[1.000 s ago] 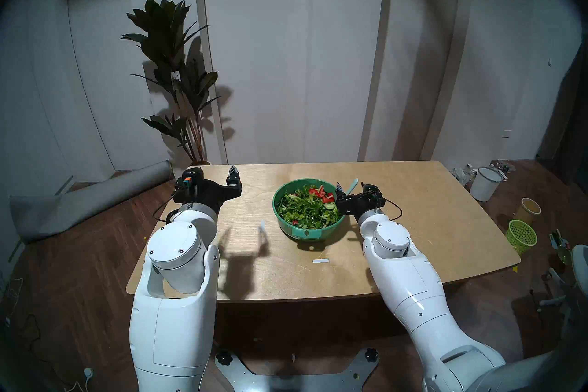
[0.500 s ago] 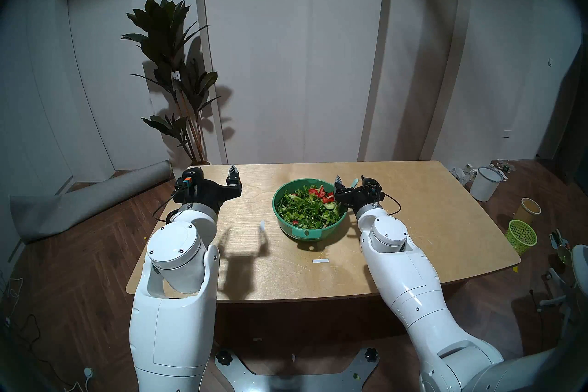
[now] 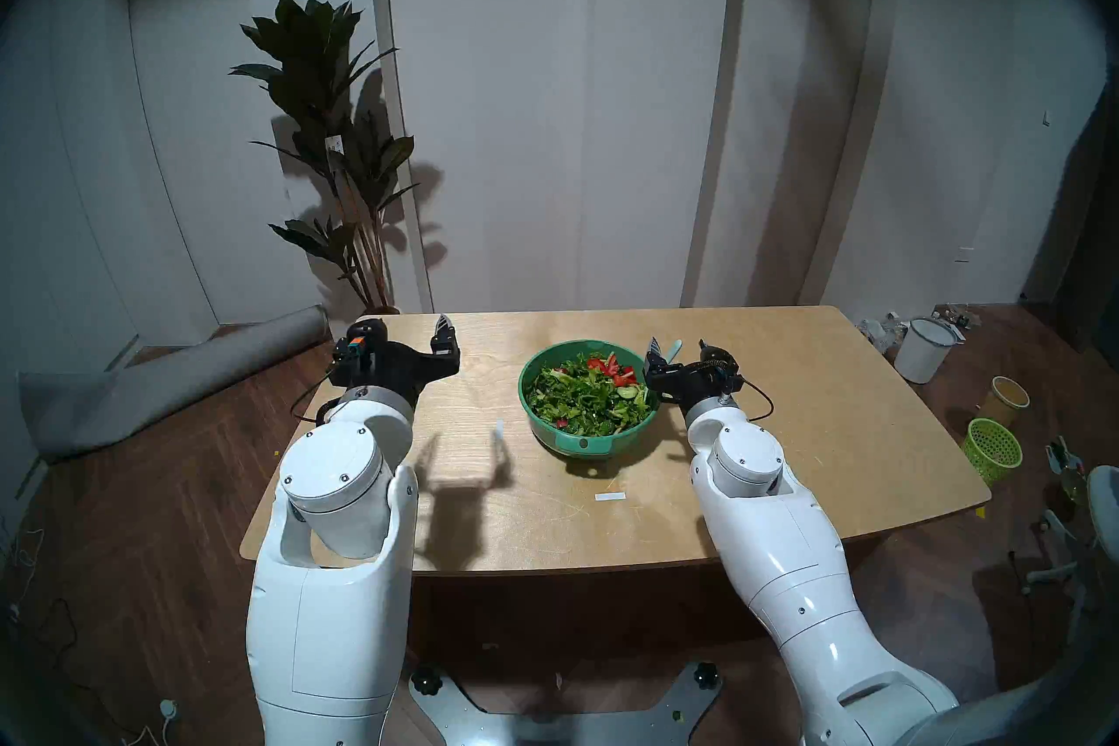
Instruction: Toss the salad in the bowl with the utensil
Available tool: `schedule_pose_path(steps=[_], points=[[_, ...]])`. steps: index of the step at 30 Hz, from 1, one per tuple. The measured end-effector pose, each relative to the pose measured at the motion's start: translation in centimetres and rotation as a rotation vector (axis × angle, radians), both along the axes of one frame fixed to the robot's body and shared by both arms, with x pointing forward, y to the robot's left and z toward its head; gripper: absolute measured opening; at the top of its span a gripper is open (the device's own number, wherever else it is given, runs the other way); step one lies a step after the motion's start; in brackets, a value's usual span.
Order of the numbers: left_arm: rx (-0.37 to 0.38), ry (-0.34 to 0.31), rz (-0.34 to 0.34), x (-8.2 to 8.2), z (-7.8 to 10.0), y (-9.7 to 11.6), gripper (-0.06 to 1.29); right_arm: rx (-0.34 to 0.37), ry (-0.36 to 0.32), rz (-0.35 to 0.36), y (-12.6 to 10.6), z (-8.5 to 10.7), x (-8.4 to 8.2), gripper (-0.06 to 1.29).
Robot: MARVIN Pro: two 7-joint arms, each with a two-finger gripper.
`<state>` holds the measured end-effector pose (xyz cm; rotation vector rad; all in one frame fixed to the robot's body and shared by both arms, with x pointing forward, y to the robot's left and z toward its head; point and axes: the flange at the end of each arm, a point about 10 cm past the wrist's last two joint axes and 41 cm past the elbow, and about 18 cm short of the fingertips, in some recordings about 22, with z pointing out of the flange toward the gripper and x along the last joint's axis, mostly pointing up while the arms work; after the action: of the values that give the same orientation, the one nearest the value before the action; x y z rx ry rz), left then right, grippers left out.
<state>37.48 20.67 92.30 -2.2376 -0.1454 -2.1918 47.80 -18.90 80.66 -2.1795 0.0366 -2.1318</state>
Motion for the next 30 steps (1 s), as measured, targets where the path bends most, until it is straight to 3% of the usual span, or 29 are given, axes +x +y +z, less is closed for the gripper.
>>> schedule_pose_path(steps=[12,13,14,15,30], points=[[0.000,0.000,0.000,0.0,0.0,0.0,1.26,0.003,-0.025,0.017,0.4,0.7,0.5,1.22],[0.000,0.000,0.000,0.0,0.0,0.0,1.26,0.010,-0.033,0.016,0.4,0.8,0.5,0.84],[0.000,0.000,0.000,0.0,0.0,0.0,1.26,0.013,-0.037,0.016,0.3,0.9,0.5,0.20],[0.000,0.000,0.000,0.0,0.0,0.0,1.26,0.018,-0.044,0.015,0.3,1.0,0.5,-0.04],[0.001,0.000,0.000,0.0,0.0,0.0,1.26,0.080,-0.137,0.036,0.4,2.7,-0.5,-0.03]])
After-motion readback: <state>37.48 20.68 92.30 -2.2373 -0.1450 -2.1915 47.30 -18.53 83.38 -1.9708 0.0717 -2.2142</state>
